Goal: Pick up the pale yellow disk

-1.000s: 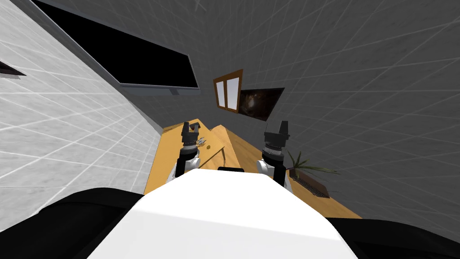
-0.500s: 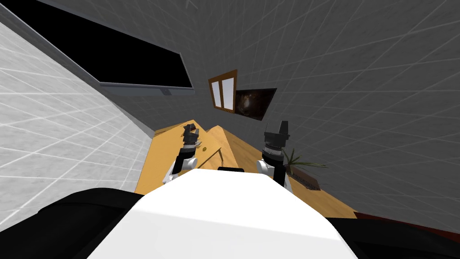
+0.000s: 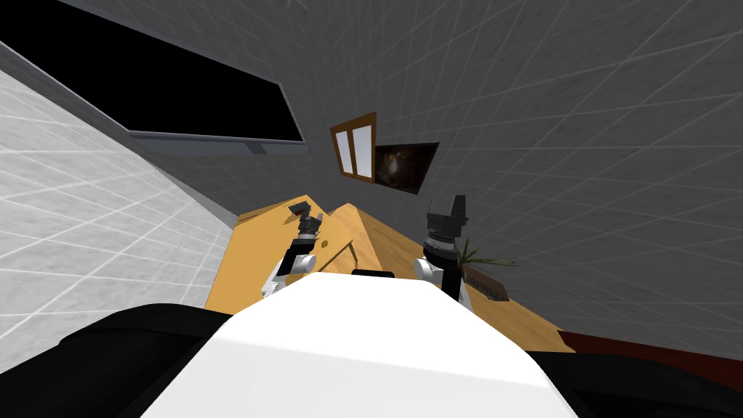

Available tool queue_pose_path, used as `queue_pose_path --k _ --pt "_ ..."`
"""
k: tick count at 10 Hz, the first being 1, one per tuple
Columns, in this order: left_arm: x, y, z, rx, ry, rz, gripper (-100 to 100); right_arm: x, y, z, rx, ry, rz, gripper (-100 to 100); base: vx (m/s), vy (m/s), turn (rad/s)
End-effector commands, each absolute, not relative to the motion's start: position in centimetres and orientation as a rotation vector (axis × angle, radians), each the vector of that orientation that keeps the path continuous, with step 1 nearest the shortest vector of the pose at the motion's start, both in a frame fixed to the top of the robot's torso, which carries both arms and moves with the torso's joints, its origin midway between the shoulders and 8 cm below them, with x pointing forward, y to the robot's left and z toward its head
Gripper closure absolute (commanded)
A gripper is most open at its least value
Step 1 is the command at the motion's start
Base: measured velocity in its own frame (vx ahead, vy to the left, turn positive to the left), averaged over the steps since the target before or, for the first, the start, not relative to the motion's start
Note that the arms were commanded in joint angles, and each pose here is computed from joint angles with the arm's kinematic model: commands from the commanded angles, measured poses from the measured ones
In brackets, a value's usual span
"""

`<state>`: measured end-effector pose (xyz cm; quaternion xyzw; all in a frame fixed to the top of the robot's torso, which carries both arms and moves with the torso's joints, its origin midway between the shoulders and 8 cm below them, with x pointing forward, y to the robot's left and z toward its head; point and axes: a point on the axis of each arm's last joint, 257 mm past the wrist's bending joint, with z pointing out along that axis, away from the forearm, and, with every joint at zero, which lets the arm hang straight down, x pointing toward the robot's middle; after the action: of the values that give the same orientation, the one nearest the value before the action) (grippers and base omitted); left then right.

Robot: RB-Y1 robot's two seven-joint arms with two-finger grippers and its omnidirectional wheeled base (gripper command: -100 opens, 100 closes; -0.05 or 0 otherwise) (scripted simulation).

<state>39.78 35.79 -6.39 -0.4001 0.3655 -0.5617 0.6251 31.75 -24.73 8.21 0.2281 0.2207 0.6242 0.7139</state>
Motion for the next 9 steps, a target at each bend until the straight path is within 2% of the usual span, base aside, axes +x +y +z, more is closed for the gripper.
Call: queue_pose_path --k 1,9 --pt "40.3 36.7 -7.6 -0.965 0.855 -1.283 -100 31.8 -24.7 8.2 0.505 0.489 1.383 0 0.033 -0.033 -0.051" --pt "42.1 42.8 -17.3 -1.321 0.925 -1.228 -100 31.8 -24.7 8.2 0.505 0.489 1.383 0 0.045 -0.038 -0.051"
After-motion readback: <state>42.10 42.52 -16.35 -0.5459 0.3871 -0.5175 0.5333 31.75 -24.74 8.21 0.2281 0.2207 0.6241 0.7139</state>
